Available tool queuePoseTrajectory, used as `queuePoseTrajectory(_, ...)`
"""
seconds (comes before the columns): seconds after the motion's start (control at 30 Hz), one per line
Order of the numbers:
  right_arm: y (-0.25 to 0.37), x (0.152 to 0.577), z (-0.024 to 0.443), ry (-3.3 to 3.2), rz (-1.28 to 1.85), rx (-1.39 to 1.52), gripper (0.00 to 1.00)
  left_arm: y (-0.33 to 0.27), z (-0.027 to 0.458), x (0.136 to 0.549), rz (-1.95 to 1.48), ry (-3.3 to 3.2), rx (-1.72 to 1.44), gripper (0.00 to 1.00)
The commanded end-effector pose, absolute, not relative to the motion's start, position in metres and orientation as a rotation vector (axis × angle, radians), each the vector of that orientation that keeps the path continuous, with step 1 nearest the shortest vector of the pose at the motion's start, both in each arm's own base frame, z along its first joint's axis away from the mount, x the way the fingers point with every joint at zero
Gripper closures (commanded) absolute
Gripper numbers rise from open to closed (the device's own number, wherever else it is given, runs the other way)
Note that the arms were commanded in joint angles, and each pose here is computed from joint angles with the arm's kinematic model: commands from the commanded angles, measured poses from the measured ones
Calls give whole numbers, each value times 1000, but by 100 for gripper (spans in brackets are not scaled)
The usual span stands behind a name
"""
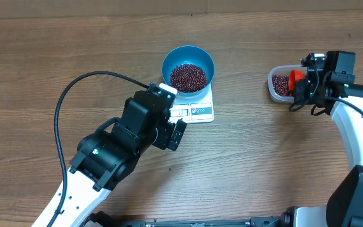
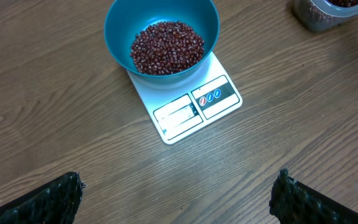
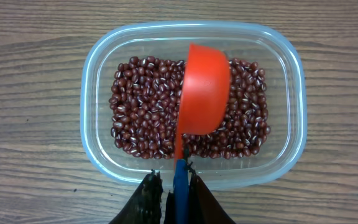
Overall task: Scoop item into bowl and weigh 150g on scale
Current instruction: 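Lower the red scoop into the beans and scoop with the right gripper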
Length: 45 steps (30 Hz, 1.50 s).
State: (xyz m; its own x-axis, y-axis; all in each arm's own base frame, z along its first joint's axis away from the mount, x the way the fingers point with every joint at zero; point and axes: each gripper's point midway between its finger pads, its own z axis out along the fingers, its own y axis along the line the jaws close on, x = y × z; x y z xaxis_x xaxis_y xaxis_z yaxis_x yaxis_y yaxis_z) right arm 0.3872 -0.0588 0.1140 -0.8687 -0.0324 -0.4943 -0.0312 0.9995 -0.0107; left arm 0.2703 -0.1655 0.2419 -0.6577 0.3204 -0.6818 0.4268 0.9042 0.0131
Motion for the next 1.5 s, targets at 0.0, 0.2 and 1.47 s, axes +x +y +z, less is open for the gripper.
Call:
queuePoseTrajectory(0.0,-58,387,113,2621,13,-30,84,-164,244,273,-174,2331,536,0)
queuePoseTrajectory(0.2,-59,391,115,2604,8,-31,78,-164,244,273,-174,2331,536,0)
queuePoseTrajectory(1.47,-76,406,123,2539,-126,-46,96,-164,244,273,-174,2331,536,0)
